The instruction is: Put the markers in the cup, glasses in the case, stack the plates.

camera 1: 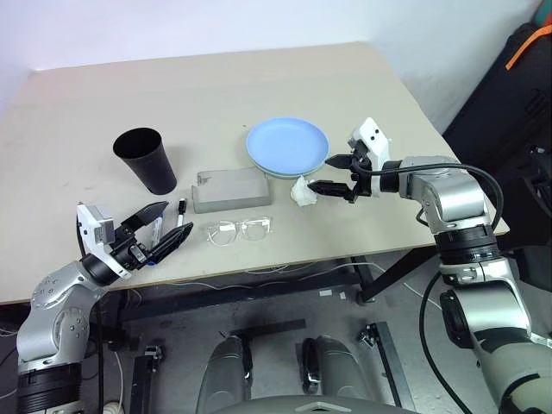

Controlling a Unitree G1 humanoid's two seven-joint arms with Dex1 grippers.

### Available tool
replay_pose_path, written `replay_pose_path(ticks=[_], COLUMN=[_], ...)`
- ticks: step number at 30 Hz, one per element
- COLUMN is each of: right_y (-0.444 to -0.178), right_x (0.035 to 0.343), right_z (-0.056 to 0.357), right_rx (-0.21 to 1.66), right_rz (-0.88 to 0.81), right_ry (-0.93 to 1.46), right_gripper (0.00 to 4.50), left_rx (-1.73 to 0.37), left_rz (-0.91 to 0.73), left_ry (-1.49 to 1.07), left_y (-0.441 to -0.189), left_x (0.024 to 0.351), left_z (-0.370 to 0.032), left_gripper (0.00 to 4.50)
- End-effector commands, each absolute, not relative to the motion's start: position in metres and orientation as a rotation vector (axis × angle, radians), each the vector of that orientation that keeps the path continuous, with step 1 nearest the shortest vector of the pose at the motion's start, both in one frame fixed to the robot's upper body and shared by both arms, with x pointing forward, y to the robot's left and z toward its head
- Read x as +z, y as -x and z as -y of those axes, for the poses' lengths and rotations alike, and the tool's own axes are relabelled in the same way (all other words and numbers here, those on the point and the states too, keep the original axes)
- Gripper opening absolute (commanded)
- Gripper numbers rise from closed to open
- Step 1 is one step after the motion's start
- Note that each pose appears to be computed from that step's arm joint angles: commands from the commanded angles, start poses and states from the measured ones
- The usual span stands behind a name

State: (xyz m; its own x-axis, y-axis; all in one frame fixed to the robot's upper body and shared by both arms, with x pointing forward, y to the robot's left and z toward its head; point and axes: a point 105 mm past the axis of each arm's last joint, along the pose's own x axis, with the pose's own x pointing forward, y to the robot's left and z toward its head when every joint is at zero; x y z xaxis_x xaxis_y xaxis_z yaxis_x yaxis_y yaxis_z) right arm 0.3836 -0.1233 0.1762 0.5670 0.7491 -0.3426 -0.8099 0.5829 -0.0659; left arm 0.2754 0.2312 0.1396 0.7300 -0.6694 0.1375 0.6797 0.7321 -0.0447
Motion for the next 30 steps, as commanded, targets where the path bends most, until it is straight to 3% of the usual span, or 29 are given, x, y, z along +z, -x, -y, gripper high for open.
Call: replay_pose_path(ticks=[1,11,22,26,30], right_y=[-0.385,-0.408,-0.401,-0.396,-0.394], right_x=[0.170,0.140,0.134,0.133,0.141], right_z=[0.127,0.115,0.091,0.086,0.089], right_rx=[0.875,0.771,0.859,0.888,0.897], right_rz=[-0.307,-0.428,-0.442,-0.450,-0.418], right_ry=[0.184,0.079,0.107,0.115,0.137], right_gripper=[4.47,4.47,4.47,3.69,2.21], left_rx=[-0.749,-0.760,-0.751,-0.748,-0.748], left_rz=[0.132,0.131,0.131,0.132,0.132], left_ry=[0.074,0.075,0.070,0.070,0.070], left_y=[-0.275,-0.276,-0.276,-0.276,-0.277], left_x=[0.146,0.146,0.146,0.145,0.145], left_z=[-0.235,-0.231,-0.232,-0.232,-0.231], left_gripper=[4.50,4.50,4.50,4.50,4.50])
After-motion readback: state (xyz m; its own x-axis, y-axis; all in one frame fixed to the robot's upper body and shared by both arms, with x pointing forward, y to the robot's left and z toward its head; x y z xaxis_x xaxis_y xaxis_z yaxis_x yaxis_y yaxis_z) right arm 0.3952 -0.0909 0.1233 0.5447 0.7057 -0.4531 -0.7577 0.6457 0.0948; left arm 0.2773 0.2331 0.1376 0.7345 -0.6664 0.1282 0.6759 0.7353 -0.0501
